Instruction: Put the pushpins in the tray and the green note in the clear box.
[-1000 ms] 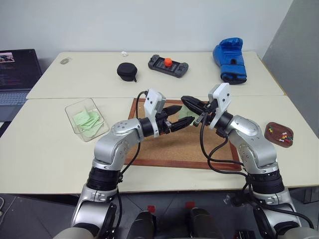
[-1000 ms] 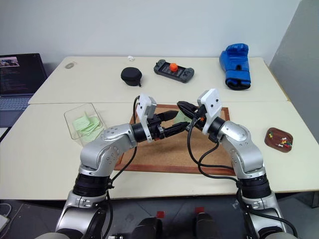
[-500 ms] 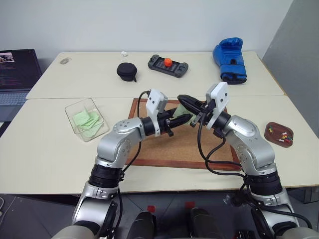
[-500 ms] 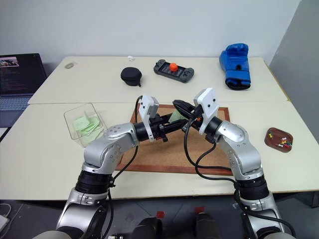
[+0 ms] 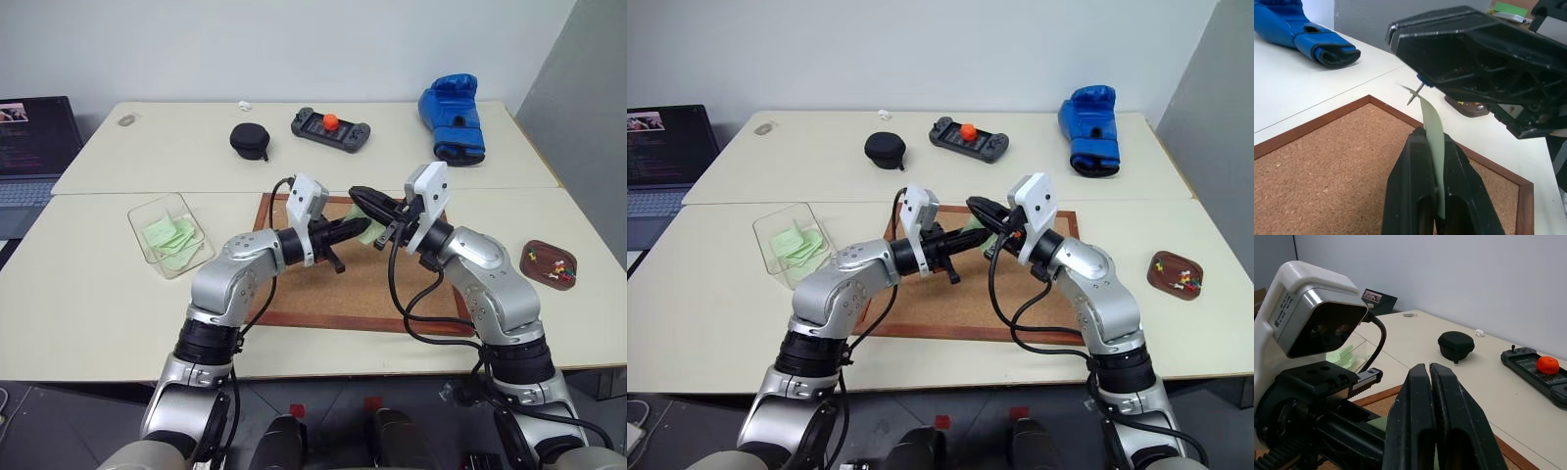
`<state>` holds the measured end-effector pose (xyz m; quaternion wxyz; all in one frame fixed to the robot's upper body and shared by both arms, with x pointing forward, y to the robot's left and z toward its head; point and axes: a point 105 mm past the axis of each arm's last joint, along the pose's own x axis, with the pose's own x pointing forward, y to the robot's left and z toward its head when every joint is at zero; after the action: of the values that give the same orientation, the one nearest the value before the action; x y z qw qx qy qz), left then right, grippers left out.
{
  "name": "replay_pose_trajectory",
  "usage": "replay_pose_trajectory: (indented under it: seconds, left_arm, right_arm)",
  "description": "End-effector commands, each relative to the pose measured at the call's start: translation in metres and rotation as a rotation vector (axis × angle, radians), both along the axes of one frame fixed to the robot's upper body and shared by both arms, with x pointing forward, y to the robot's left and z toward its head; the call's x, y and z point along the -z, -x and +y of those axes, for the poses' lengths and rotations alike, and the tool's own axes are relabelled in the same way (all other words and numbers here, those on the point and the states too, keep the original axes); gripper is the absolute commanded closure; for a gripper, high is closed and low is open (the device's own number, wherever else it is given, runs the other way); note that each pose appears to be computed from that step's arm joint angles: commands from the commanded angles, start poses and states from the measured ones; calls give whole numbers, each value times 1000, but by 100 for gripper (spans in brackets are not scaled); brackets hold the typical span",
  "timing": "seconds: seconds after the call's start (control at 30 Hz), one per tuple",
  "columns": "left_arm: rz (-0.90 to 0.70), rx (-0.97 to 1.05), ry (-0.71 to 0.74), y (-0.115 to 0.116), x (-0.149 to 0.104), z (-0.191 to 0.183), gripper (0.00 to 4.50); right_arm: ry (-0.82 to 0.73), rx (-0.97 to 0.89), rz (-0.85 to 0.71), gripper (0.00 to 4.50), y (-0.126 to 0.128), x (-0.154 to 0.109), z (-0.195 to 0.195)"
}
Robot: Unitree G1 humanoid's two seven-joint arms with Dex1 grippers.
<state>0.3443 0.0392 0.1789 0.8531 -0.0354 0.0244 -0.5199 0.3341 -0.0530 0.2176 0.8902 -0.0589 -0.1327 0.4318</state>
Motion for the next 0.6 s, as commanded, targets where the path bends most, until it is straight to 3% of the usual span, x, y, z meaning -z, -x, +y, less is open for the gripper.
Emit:
replay_pose_trajectory:
  seconds: [0.03, 0.4, 0.6]
  left_arm:
    - [44, -41, 14, -8, -2, 5, 448]
    - [179, -75, 97, -15, 0, 11, 448]
    - [3, -6, -51, -4, -5, 4, 448]
  right_arm:
    - [-21, -11, -50, 450, 7, -14, 1]
    - [-26, 1, -55, 450, 7, -15, -2]
    - [-52, 201, -9, 450, -5, -12, -47]
